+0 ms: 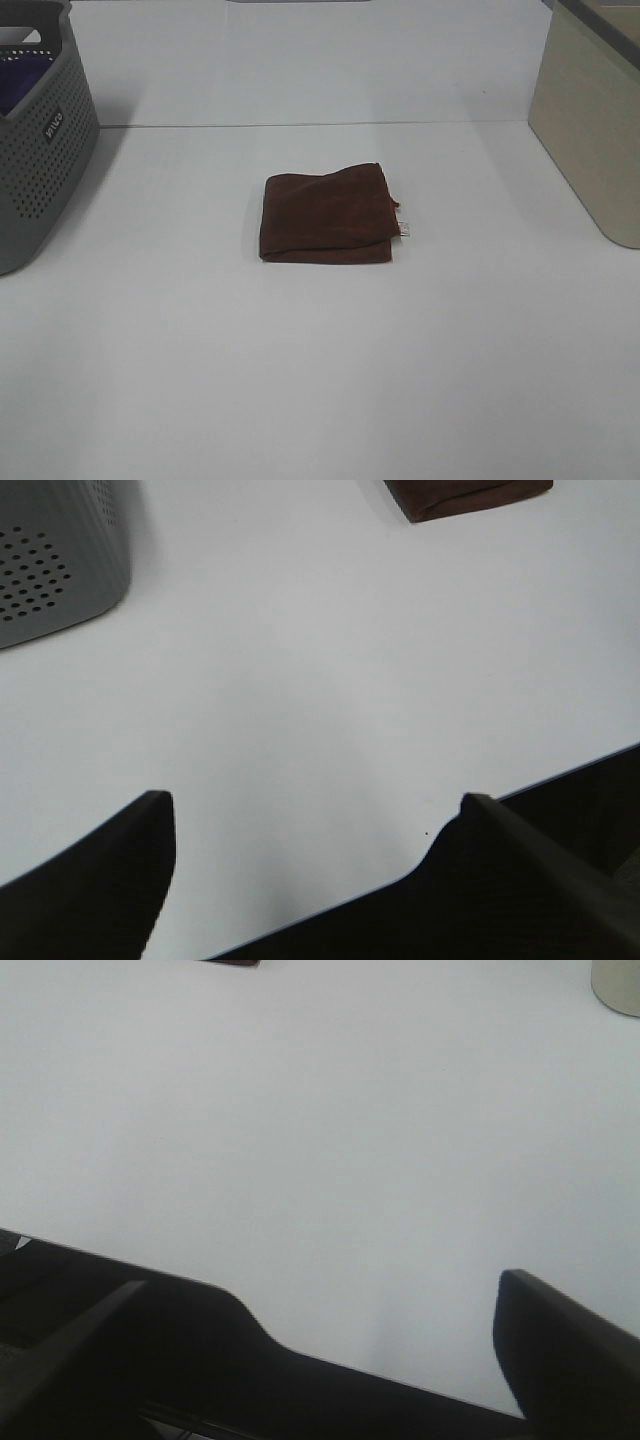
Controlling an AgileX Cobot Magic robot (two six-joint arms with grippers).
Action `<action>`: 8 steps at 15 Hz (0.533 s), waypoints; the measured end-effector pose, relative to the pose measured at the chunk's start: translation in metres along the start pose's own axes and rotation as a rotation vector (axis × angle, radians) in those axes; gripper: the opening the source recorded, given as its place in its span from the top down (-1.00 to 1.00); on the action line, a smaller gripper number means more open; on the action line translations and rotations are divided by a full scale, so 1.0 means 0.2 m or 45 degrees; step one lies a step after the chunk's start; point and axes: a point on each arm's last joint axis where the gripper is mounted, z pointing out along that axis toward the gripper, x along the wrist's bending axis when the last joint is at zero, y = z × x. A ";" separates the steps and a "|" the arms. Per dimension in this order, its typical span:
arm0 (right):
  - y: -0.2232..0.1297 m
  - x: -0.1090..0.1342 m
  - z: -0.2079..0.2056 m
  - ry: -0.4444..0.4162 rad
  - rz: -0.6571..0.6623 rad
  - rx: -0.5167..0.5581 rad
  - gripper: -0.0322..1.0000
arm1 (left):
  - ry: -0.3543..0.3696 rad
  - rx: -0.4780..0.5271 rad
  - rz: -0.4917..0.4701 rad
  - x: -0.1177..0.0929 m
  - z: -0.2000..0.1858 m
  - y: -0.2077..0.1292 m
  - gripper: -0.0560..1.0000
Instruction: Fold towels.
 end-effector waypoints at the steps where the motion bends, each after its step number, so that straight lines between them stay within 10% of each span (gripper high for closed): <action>1: 0.00 0.00 0.00 0.000 -0.001 -0.008 -0.72 | 0.022 -0.002 -0.019 0.00 0.00 0.00 -0.50; 8: -0.10 0.04 -0.11 -0.044 -0.048 -0.245 -0.72 | 0.211 -0.036 -0.166 0.03 -0.01 0.00 -0.50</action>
